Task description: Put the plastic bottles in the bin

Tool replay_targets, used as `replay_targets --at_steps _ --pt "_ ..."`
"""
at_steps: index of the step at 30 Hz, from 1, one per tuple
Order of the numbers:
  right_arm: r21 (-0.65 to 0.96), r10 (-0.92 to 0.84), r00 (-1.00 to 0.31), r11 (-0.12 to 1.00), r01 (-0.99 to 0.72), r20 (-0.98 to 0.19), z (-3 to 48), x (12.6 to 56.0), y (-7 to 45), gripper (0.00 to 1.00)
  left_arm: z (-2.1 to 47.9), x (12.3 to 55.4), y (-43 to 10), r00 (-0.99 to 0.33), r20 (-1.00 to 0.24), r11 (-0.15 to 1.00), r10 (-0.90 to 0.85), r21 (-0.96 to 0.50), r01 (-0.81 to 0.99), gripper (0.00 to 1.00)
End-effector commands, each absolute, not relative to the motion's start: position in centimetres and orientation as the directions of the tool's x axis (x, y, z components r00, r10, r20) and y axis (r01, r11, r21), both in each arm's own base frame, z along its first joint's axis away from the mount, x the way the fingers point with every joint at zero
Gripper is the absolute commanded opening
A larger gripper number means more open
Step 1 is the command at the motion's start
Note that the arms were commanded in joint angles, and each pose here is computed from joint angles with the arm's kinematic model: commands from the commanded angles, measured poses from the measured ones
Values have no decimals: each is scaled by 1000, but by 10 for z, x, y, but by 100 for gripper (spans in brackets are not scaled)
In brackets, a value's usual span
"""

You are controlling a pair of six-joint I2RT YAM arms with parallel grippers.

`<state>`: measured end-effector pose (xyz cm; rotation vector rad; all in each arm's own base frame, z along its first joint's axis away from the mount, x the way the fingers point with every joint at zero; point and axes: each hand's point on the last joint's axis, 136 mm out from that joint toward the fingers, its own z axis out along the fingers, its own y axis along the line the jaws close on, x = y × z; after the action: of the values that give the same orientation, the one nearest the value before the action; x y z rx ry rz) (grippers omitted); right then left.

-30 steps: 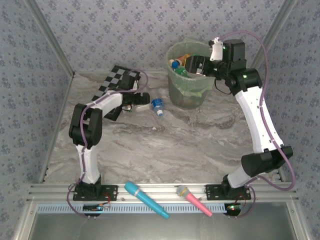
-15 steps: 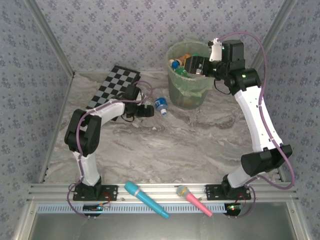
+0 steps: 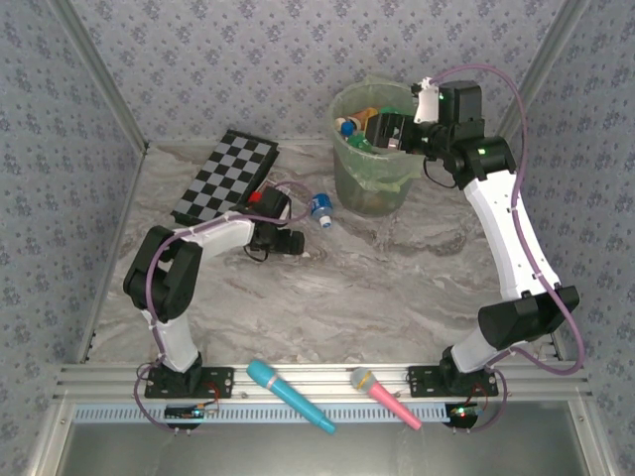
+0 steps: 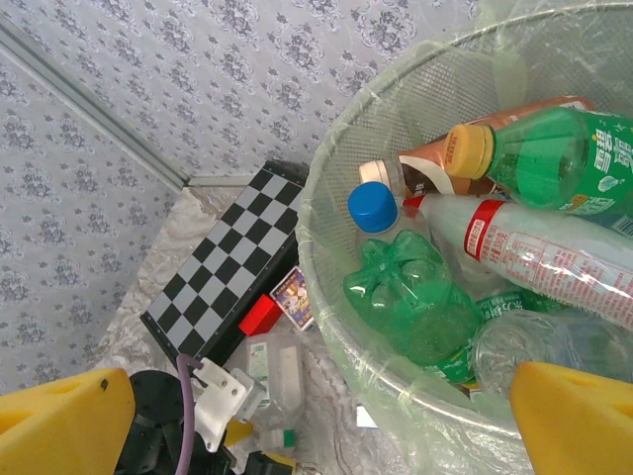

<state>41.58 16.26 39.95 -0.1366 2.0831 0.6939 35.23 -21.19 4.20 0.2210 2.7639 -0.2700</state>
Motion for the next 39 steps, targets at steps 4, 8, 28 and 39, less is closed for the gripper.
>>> replay_targets --at_steps 4,8,28,39 --pt "418 154 -567 828 -373 -809 406 409 166 100 46 364 -206 -922 -384 984 44 -143 106 89" --pt "419 154 -566 827 -374 -810 407 407 167 100 42 363 -207 -924 -380 984 31 -150 94 85" --pt "559 244 -590 704 -438 -770 422 398 183 100 114 347 -207 -839 -542 969 49 -178 172 43" --pt "611 176 -640 560 -560 -748 431 387 225 83 252 334 -229 -579 -798 931 167 -65 358 42"
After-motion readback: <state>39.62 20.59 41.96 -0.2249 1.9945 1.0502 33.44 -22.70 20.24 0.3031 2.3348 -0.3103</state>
